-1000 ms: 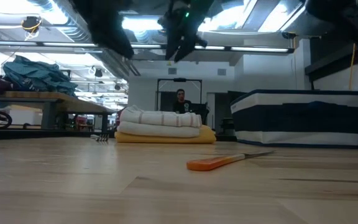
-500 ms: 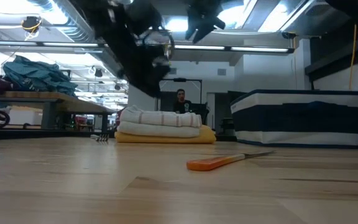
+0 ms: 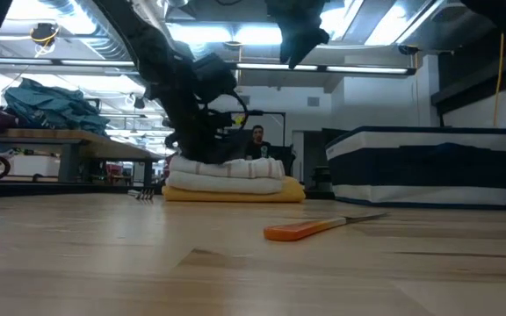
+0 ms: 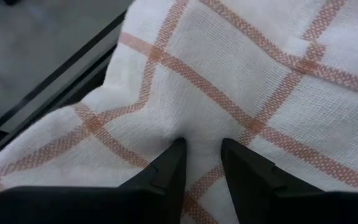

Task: Fold towel
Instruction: Move the stacked folded towels to the center of the table

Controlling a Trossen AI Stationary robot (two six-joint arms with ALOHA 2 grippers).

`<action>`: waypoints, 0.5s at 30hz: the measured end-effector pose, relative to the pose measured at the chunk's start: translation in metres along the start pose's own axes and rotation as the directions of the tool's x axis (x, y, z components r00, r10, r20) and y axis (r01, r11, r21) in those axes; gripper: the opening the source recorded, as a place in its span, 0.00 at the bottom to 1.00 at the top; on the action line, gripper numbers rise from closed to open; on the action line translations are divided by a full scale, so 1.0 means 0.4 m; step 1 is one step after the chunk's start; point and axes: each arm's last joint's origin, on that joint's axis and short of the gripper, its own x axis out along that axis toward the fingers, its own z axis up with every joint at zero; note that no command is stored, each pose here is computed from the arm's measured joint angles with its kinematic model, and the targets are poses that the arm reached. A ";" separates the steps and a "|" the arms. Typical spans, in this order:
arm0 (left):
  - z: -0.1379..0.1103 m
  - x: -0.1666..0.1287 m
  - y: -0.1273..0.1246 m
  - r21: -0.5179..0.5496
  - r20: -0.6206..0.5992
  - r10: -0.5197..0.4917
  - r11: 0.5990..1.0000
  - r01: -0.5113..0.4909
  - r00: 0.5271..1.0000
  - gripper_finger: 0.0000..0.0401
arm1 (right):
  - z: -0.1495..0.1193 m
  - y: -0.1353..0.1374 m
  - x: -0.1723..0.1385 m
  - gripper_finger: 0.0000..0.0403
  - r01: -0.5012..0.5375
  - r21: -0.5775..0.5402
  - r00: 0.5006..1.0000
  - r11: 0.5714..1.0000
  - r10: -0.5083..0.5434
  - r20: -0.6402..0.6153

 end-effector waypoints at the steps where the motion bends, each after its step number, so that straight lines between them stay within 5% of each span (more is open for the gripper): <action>1: -0.003 -0.001 -0.006 0.008 -0.004 -0.004 1.000 0.004 1.000 0.25 | 0.000 0.000 0.000 0.46 0.000 0.000 1.000 1.000 0.000 0.000; 15: -0.093 -0.100 -0.148 0.129 -0.151 -0.131 0.980 0.151 0.980 0.25 | -0.011 -0.001 0.000 0.46 -0.002 -0.009 0.999 1.000 0.002 -0.045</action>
